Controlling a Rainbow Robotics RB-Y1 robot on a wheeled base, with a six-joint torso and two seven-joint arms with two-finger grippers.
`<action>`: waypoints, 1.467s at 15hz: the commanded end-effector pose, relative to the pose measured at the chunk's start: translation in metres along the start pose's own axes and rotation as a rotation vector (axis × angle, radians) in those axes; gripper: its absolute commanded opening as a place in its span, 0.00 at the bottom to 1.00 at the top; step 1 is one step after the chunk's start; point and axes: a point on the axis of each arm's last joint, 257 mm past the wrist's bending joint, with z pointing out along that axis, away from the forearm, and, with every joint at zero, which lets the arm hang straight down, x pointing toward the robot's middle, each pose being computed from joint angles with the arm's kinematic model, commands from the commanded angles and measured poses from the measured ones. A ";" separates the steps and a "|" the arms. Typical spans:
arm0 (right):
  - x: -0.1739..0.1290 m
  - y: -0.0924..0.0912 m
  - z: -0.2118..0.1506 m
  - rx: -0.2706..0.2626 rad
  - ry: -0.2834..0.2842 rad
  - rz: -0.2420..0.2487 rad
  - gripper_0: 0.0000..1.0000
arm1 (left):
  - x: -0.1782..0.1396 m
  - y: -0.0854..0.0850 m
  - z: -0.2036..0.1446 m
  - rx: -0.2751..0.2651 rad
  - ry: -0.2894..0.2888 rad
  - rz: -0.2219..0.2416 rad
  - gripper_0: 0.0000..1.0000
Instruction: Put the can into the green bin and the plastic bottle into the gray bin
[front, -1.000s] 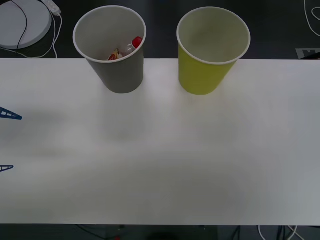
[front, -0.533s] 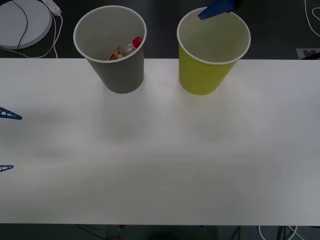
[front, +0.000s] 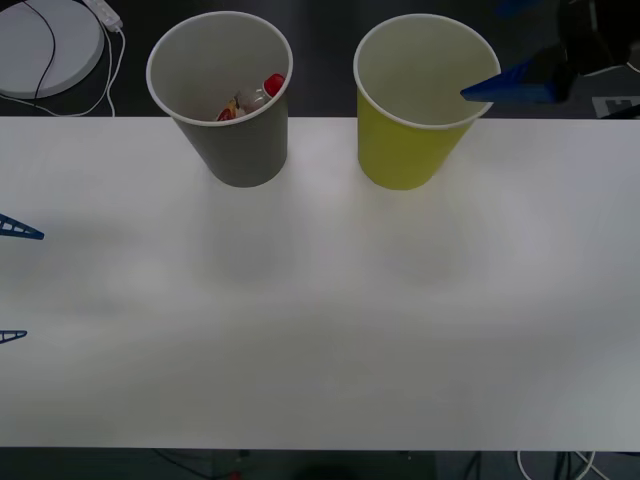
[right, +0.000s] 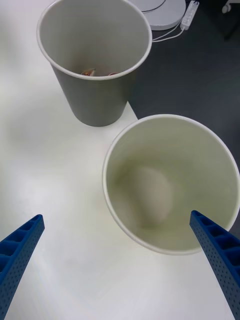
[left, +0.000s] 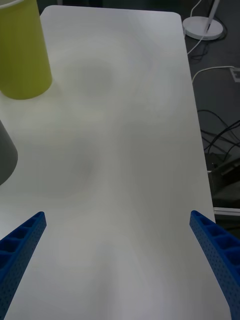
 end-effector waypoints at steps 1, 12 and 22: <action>0.019 0.013 -0.009 0.006 -0.009 -0.011 1.00 | 0.000 0.000 0.000 0.000 0.000 0.000 1.00; 0.100 0.059 -0.025 -0.007 -0.001 -0.142 1.00 | 0.000 0.000 0.000 0.000 0.000 0.000 1.00; 0.143 0.113 -0.035 -0.212 -0.294 -0.078 1.00 | 0.000 0.000 0.000 0.000 0.000 0.000 1.00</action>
